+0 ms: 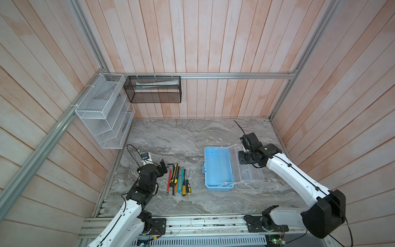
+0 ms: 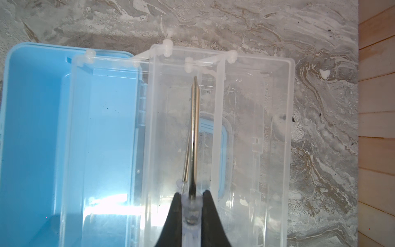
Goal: Pack the tool kit
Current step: 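Carry the second screwdriver over the box and lower it beside the first, then open the right gripper and return it to the tool row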
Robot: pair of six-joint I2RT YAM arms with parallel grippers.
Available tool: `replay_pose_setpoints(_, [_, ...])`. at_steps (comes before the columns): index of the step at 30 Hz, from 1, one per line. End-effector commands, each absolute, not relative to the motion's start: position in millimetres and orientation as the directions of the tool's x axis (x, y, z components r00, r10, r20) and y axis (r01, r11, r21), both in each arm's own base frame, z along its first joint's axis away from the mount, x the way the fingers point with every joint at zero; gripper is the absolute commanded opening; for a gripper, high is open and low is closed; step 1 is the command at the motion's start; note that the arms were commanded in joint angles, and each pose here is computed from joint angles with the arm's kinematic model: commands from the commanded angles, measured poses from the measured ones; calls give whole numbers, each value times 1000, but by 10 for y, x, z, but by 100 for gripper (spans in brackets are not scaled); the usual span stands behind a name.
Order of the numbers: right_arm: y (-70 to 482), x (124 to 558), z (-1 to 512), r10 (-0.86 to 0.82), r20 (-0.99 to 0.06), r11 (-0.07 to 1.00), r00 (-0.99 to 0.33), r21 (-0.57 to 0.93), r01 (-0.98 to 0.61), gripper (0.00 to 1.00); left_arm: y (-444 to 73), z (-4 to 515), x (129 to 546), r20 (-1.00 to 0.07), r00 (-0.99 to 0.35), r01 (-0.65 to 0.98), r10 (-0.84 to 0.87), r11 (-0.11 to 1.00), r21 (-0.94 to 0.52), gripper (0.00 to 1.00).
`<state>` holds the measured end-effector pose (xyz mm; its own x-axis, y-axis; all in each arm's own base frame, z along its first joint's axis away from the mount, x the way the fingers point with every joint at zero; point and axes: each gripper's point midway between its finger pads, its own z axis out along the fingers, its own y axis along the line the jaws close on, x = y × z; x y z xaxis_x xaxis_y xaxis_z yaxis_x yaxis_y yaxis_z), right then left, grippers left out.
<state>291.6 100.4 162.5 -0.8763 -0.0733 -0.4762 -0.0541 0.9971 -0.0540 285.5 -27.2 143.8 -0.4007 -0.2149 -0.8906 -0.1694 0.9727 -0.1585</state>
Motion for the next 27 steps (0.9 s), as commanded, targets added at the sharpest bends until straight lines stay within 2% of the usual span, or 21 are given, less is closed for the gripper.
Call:
replay_pose_setpoints(1, [971,2939,1623,-52,-490,998,-870,-53,-30,0,-252,1565,2894,-904,-366,-175,-222,970,-167,100])
replay_pose_setpoints(11, [940,2907,1474,-41,-464,998,-885,-65,-12,0,-254,1563,2894,-903,-368,-175,-221,970,-166,100])
replay_pose_setpoints(13, [904,2902,1479,-46,-462,996,-886,-86,-7,7,-255,1558,2894,-903,-369,-174,-221,971,-167,100])
replay_pose_setpoints(15, [889,2901,1506,-44,-466,996,-884,-90,-2,18,-256,1562,2896,-903,-368,-174,-220,971,-166,100])
replay_pose_setpoints(19, [905,2930,1622,-44,-486,997,-873,-82,-4,28,-258,1558,2895,-903,-370,-172,-220,971,-166,100])
replay_pose_setpoints(23, [943,2975,1744,-59,-497,997,-866,-77,-24,31,-251,1561,2889,-904,-367,-175,-221,971,-166,100])
replay_pose_setpoints(27, [1261,3051,2031,-64,-545,996,-836,14,-86,31,-243,1577,2876,-906,-358,-176,-226,969,-172,100])
